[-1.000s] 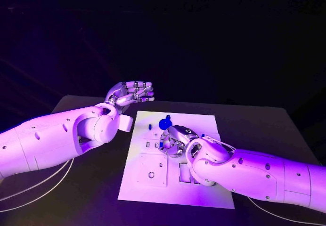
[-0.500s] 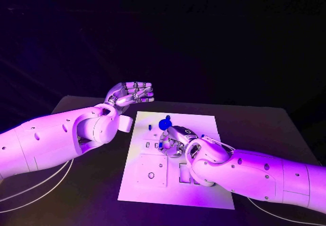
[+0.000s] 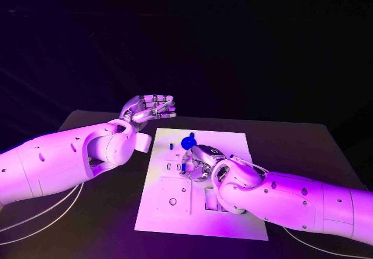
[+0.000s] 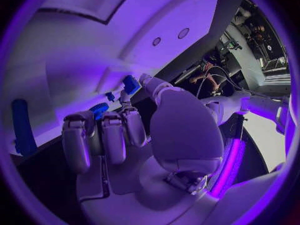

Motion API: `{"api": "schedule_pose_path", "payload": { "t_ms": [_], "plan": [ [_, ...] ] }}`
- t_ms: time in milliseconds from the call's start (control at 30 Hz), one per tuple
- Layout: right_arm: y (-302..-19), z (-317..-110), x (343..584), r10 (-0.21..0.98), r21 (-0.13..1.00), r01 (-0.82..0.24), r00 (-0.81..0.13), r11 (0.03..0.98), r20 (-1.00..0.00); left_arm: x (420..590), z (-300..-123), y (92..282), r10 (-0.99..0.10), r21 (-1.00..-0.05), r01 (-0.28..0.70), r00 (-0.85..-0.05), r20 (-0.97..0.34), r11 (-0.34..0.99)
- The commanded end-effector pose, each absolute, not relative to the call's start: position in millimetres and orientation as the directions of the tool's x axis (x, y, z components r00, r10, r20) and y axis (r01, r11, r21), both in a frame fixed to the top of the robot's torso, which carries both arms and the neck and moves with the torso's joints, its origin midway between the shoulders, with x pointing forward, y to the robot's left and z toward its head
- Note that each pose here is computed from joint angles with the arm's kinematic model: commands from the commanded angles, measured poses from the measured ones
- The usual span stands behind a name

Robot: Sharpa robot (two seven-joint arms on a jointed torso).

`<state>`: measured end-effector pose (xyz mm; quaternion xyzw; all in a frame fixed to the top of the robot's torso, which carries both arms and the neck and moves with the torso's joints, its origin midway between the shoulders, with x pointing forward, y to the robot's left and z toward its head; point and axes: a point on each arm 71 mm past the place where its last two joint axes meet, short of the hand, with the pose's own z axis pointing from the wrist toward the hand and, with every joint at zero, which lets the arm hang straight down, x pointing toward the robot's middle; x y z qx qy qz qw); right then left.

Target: Assemble the parts on the task board

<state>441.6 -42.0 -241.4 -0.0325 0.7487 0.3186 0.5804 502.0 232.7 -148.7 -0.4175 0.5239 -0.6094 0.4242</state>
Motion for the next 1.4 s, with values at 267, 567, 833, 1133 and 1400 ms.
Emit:
{"api": "schedule_pose_path", "payload": {
  "t_ms": [267,567,833,1133,1400],
  "plan": [
    [-47,-229,438,0.422,0.481,-0.466,-0.232,0.742,-0.876,503.2,-149.9,233.0,-0.951,-0.995,0.074,-0.308,0.039,-0.065],
    [-76,-198,442,0.575,0.593,-0.511,-0.216,0.622,-0.789,506.4,-162.4,237.9,-0.932,-0.99,-0.021,-0.341,-0.127,0.142],
    [-132,-166,455,0.682,0.713,-0.424,-0.255,0.558,-0.686,498.7,-182.3,233.4,-0.733,-0.834,-0.111,-0.549,-0.402,0.541],
    [-184,-153,471,0.734,0.761,-0.306,-0.222,0.573,-0.642,497.3,-192.3,219.2,-0.404,-0.518,-0.056,-0.697,-0.592,0.854],
    [-207,-154,480,0.736,0.76,-0.244,-0.2,0.602,-0.647,507.5,-194.3,198.9,-0.247,-0.365,0.012,-0.717,-0.652,0.931]
  ]
}}
